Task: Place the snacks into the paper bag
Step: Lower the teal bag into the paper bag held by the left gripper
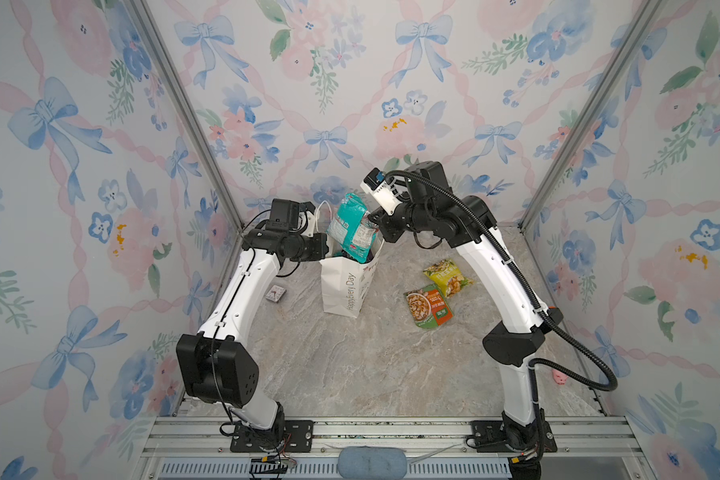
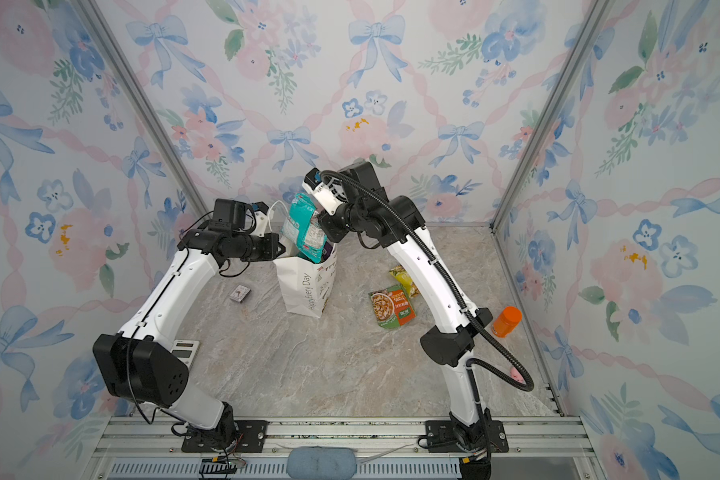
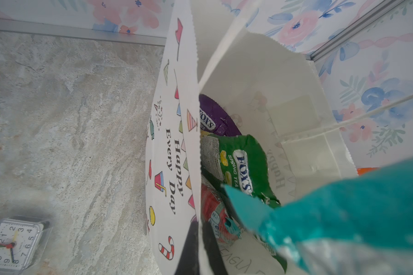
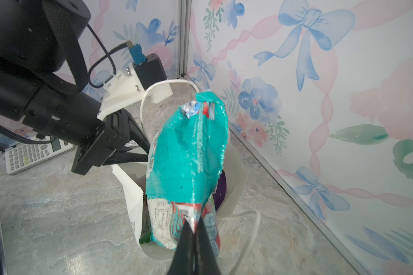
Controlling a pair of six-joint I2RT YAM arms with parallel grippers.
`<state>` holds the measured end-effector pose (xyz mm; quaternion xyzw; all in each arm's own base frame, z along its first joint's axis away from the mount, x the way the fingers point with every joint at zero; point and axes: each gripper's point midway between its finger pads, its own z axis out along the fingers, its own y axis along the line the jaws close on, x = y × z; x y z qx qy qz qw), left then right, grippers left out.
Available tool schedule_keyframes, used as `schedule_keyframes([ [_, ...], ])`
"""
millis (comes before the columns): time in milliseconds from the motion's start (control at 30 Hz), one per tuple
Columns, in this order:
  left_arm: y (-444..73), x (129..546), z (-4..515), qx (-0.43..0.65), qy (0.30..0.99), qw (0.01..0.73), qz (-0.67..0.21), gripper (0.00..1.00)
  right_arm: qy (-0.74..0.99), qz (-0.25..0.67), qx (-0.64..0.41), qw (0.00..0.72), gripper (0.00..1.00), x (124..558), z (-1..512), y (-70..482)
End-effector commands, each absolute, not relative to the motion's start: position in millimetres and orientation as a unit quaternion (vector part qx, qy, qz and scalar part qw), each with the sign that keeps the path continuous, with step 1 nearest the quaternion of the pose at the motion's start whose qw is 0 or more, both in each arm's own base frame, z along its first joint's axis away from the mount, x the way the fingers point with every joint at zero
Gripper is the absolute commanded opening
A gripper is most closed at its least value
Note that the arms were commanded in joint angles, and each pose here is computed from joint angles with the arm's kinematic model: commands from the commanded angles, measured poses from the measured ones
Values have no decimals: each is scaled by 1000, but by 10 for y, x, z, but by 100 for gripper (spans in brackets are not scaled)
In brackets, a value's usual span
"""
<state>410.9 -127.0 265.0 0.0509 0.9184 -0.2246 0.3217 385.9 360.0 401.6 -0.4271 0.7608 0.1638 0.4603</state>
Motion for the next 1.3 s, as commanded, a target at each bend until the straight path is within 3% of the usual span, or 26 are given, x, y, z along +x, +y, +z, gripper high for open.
schedule_keyframes([
  [0, -1317, 4155, 2587, 54, 918, 318, -231, 0, 765, 154, -444, 440, 0, 3868, 3857, 3599],
  [367, -1314, 4156, 2585, 53, 918, 318, -231, 0, 785, 113, -451, 409, 0, 4012, 3492, 3593],
  [600, -1314, 4152, 2589, 53, 918, 319, -231, 0, 799, 71, -416, 428, 0, 4260, 3391, 3608],
  [1267, -1316, 4154, 2594, 53, 917, 319, -233, 0, 807, 59, -423, 408, 0, 4432, 2775, 4041],
])
